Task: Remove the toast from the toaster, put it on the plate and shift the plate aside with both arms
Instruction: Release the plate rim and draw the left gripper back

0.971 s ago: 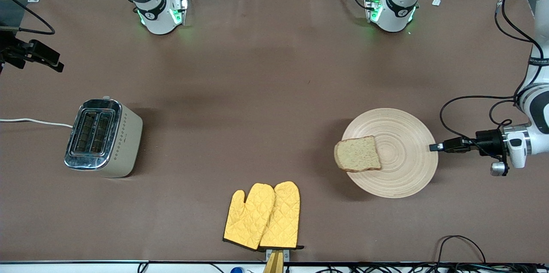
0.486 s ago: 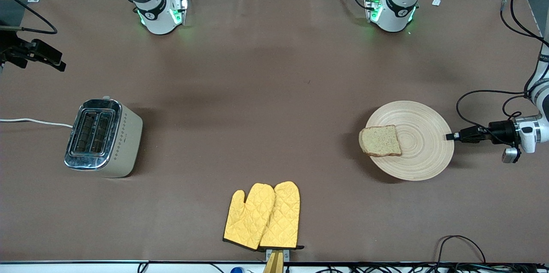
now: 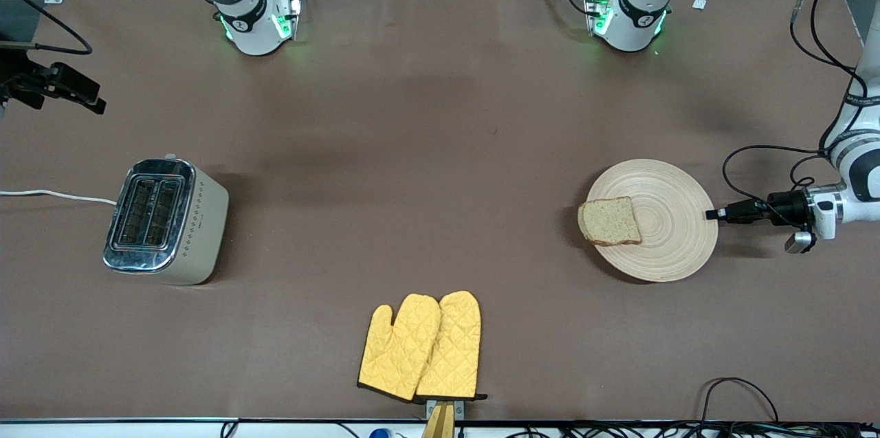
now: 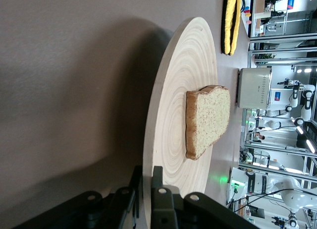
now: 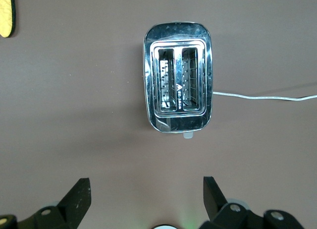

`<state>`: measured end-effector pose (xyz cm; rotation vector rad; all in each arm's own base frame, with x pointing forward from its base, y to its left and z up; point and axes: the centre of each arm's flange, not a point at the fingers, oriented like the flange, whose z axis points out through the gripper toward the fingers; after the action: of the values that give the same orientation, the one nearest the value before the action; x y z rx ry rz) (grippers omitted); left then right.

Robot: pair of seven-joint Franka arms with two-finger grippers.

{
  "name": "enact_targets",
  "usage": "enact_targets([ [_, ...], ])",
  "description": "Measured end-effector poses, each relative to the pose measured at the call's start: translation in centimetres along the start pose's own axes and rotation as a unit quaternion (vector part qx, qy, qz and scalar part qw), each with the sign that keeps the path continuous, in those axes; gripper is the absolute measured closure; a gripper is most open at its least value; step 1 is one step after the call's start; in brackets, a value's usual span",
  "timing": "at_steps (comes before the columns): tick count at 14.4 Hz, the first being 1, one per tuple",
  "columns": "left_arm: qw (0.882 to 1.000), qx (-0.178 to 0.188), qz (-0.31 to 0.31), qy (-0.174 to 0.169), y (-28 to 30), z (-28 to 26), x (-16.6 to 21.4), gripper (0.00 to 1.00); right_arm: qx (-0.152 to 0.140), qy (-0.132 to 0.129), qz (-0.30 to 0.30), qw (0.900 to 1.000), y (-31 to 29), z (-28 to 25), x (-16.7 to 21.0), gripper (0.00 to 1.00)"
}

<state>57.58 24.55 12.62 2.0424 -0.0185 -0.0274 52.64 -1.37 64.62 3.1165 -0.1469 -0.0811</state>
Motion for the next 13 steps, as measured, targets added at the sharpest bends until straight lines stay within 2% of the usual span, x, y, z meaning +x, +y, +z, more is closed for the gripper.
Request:
enact_targets([
  [1, 1.0, -0.002, -0.003, 0.0, -0.3, 0.1, -0.1, 0.9, 0.0, 0.0, 0.0, 1.0, 0.0, 0.0, 0.0, 0.0],
  [2, 1.0, -0.003, -0.005, 0.0, -0.4, 0.1, -0.2, 0.83, 0.0, 0.0, 0.0, 1.0, 0.0, 0.0, 0.0, 0.0],
  [7, 1.0, 0.009, 0.006, 0.015, 0.7, -1.9, 1.1, 0.34, 0.0, 0.0, 0.0, 1.0, 0.0, 0.0, 0.0, 0.0],
  [10, 0.998, 0.058, 0.009, 0.013, 3.8, -5.0, 3.5, 0.05, 0.0, 0.0, 0.0, 1.0, 0.0, 0.0, 0.0, 0.0],
  [11, 0.997, 0.074, 0.006, 0.009, 5.6, -5.6, 4.4, 0.0, 0.0, -0.001, 0.0, 1.0, 0.0, 0.0, 0.0, 0.0],
  [13, 0.994, 0.104, -0.01, 0.001, 10.0, -5.8, 6.1, 0.0, 0.0, -0.001, 0.0, 1.0, 0.0, 0.0, 0.0, 0.0],
])
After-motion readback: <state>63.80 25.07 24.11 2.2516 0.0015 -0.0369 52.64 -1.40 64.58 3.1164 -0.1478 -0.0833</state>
